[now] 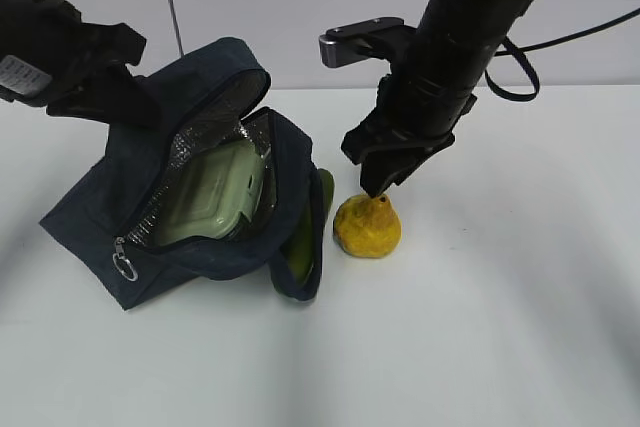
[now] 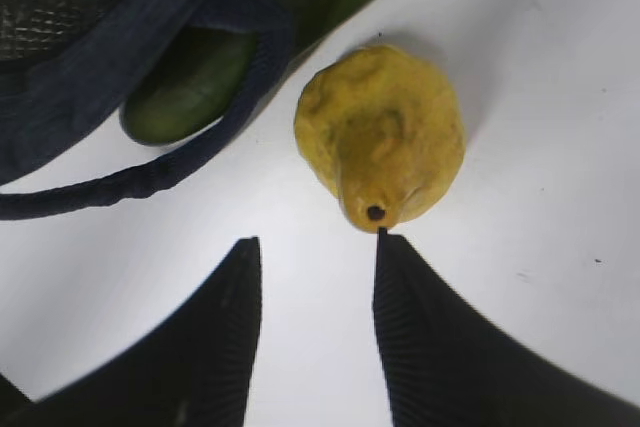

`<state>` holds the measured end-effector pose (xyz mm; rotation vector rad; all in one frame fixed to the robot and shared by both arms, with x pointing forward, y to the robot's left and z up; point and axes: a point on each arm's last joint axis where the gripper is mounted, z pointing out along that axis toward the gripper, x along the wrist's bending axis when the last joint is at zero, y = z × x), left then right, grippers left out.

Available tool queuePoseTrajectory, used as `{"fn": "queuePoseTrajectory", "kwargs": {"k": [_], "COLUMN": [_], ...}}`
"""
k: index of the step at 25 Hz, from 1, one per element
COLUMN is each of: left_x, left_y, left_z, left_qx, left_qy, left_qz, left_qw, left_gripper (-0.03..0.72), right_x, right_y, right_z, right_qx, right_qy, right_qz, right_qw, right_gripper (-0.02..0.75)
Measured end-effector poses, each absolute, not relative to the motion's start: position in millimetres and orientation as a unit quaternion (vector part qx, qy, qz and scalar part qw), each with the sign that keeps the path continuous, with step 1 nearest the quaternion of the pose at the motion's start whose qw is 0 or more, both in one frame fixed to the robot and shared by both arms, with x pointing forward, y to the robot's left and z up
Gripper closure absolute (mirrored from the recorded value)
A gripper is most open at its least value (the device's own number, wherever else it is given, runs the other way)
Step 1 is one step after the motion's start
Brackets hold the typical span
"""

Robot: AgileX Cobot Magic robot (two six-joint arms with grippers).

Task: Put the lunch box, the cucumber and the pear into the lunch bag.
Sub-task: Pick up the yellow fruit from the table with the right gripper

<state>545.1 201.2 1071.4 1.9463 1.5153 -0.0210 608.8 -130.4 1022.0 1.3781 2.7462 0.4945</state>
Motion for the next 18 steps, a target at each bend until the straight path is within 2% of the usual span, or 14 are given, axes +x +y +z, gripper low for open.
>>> {"fn": "queuePoseTrajectory", "kwargs": {"k": [3,8,10,18], "left_x": [544.0,543.3,543.3,542.7], "left_y": [201.0,200.9,200.9,200.8], "left_z": [1071.0,1070.8,1070.8,1070.6], "left_qx": [0.747,0.748,0.748,0.749], "left_qy": [0.579,0.579,0.579,0.578], "left_qz": [-0.013,-0.017,-0.017,-0.019], "left_qw": [0.328,0.325,0.325,0.324], "left_gripper": [0.685,0.685,0.685,0.685], "right_x": [613.5,617.4,618.7,624.6], "right_y": [-130.0,-128.7,-128.2,-126.1], "right_z": [1013.6,1004.7,1000.7,983.7], "right_qx": [0.446,0.448,0.449,0.454], "right_qy": [0.882,0.881,0.88,0.879], "right_qz": [0.155,0.152,0.15,0.143], "right_qw": [0.021,0.02,0.018,0.013], "right_gripper": [0.417,0.269,0.245,0.232]}}
